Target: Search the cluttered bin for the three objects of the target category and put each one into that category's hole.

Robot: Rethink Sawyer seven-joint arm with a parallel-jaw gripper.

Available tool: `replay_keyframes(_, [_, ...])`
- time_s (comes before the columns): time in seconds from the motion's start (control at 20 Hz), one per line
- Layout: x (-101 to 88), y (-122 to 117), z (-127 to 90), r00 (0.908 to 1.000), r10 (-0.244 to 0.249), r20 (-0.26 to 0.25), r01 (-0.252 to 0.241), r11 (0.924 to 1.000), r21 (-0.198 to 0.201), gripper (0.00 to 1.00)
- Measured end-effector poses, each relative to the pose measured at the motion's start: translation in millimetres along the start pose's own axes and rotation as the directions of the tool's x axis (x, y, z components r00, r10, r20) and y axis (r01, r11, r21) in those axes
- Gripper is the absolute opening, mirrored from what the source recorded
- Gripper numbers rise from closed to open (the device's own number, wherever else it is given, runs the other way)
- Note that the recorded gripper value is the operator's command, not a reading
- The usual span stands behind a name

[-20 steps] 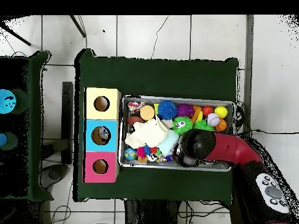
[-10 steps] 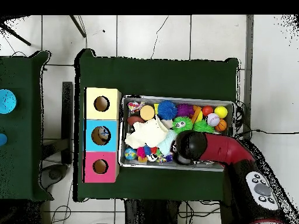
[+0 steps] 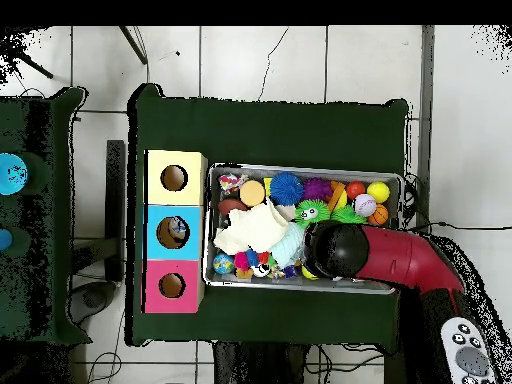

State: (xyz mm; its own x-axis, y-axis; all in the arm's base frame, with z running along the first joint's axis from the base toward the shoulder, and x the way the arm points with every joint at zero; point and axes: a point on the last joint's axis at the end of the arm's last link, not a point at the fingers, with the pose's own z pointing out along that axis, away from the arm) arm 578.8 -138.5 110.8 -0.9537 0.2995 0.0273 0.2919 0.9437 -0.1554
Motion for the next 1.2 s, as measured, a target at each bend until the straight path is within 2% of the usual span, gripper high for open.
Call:
replay_keyframes(0.25, [-5.6, -12.4, -23.0, 0.999, 0.019, 0.041, -0.02, 0.9996, 0.022, 1.0])
replay_keyframes(0.55, [-6.4, -14.2, -28.0, 0.9985, 0.027, 0.048, -0.028, 0.9993, 0.023, 1.0])
replay_keyframes(0.8, [1.0, -14.8, -18.1, 0.9991, 0.037, 0.019, -0.038, 0.9992, 0.013, 1.0])
replay_keyframes(1.2, [11.9, -27.6, 15.6, 0.9965, 0.067, -0.05, -0.067, 0.9977, -0.003, 1.0])
